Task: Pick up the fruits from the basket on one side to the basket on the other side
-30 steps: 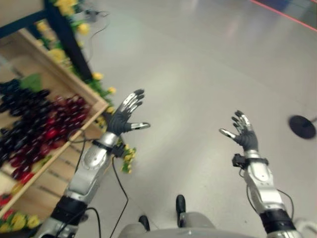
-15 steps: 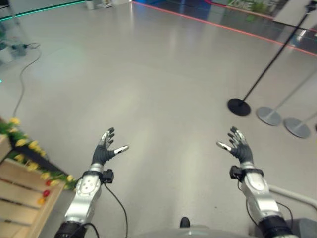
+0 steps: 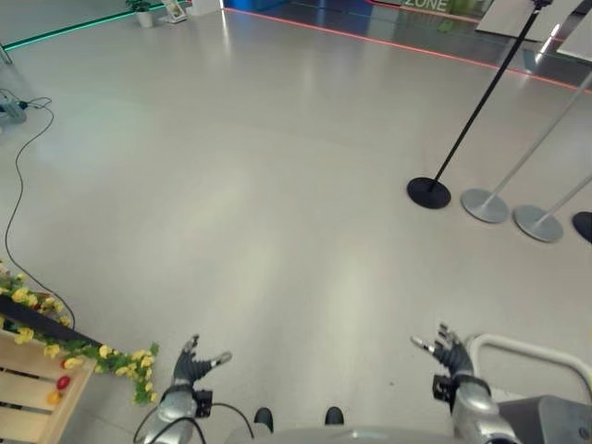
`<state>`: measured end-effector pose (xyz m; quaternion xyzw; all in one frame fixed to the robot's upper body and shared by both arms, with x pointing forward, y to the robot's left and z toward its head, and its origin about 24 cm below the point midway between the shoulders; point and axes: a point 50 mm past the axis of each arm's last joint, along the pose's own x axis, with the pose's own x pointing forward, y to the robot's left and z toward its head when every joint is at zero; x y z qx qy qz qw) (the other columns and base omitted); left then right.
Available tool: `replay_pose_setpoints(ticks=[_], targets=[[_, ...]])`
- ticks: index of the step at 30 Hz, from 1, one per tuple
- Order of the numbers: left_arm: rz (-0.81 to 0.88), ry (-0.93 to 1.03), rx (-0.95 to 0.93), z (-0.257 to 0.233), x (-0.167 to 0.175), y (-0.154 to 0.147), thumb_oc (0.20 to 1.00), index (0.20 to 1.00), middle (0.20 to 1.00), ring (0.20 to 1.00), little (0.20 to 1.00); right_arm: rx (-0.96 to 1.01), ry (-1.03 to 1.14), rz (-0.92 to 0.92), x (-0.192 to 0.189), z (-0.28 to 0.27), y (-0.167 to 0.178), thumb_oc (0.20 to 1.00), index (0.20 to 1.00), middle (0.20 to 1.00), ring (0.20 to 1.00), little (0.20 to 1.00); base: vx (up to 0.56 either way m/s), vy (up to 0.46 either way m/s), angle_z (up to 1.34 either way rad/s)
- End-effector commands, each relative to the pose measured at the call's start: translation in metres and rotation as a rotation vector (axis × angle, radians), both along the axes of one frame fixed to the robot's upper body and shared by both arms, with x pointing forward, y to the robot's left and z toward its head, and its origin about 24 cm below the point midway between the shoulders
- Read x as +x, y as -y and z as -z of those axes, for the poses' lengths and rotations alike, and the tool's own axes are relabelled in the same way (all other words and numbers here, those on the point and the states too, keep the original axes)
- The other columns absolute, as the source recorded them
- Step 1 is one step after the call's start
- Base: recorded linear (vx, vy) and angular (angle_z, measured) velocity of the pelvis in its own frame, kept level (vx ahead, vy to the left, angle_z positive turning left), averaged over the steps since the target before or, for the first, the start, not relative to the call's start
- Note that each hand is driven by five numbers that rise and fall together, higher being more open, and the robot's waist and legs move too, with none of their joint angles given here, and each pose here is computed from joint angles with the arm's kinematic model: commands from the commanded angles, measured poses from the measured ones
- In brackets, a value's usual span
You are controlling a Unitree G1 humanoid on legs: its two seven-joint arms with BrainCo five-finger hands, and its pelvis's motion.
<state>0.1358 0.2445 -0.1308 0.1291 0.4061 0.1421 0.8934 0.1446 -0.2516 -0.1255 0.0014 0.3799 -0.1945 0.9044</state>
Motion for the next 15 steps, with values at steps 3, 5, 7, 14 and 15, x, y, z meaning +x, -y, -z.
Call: replay_pose_setpoints(ticks=[3,5,7,14,15], targets=[[0.003,-0.099,-0.025,0.012,-0.017,0.001,1.000,1.000,1.000,1.000,1.000,0.020,-0.162,-0.039,-0.020,0.016,0.002,1.000,1.000,1.000,1.000,1.000,0.07,0.030,0.04],[0.021,-0.154,-0.034,0.017,-0.026,0.002,1.000,1.000,1.000,1.000,1.000,0.024,-0.227,-0.036,-0.033,0.022,0.003,1.000,1.000,1.000,1.000,1.000,0.05,0.038,0.04],[0.028,-0.159,-0.040,0.018,-0.027,0.003,1.000,1.000,1.000,1.000,1.000,0.028,-0.246,-0.040,-0.036,0.024,0.003,1.000,1.000,1.000,1.000,1.000,0.02,0.018,0.00],[0.064,-0.198,-0.084,0.021,-0.028,0.008,1.000,1.000,1.000,1.000,1.000,0.023,-0.346,-0.096,-0.049,0.030,0.000,1.000,1.000,1.000,1.000,1.000,0.02,0.015,0.00],[0.064,-0.198,-0.084,0.021,-0.028,0.008,1.000,1.000,1.000,1.000,1.000,0.023,-0.346,-0.096,-0.049,0.030,0.000,1.000,1.000,1.000,1.000,1.000,0.00,0.000,0.00]])
